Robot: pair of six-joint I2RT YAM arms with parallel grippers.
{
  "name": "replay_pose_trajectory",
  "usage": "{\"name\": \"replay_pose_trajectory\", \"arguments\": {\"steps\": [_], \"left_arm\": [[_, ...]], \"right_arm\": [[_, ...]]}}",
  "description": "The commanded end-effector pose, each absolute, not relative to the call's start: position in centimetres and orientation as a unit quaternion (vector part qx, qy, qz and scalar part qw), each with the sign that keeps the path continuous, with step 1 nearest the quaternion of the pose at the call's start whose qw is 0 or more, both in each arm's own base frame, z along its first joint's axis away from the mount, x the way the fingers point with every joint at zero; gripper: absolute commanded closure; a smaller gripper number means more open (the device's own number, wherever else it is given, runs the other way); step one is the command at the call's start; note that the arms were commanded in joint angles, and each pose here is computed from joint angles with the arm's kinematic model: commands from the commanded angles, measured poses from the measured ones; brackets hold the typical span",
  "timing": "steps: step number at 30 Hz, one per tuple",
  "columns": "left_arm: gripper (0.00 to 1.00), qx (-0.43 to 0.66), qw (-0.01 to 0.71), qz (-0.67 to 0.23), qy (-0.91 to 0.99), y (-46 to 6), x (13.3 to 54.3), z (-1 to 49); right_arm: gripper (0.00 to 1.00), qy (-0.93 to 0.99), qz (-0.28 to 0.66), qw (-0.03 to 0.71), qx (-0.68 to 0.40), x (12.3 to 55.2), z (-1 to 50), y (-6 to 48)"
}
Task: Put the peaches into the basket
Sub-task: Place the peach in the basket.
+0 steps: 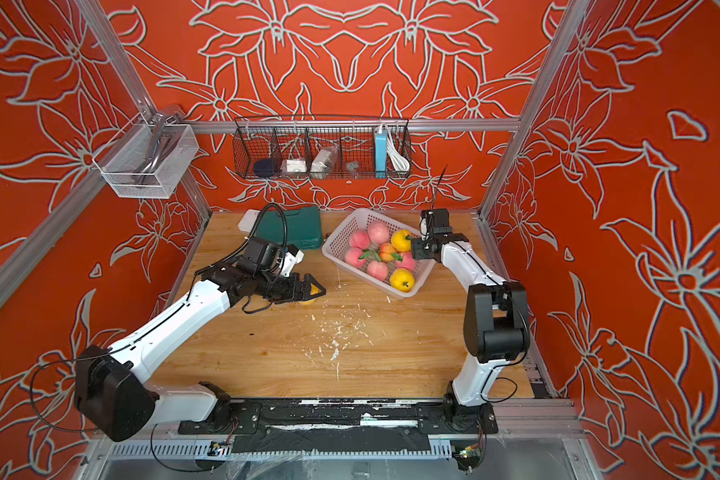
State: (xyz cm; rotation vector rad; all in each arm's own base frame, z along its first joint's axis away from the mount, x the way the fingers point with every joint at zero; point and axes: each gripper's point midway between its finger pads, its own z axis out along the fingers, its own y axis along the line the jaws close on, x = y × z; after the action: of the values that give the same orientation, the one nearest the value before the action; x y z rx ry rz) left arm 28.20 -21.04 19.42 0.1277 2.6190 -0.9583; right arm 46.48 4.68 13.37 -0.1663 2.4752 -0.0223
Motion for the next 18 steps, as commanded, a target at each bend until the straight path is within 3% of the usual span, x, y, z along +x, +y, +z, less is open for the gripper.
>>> {"name": "replay_pose_trajectory", "arguments": {"steps": [1,18], "left_arm": [[0.10,0.056,0.182,-0.338,0.922,-21.2,28.5,19.7],[0.10,0.055,0.175,-0.333,0.925,-21.3,29.0,18.9]], "right_arm": [[0.32,0.942,-0.001,0.331,-0.062,47.5,13.8,4.7],[0.32,0.946,-0.003,0.318,-0.064,48.1,12.2,4.7]]}}
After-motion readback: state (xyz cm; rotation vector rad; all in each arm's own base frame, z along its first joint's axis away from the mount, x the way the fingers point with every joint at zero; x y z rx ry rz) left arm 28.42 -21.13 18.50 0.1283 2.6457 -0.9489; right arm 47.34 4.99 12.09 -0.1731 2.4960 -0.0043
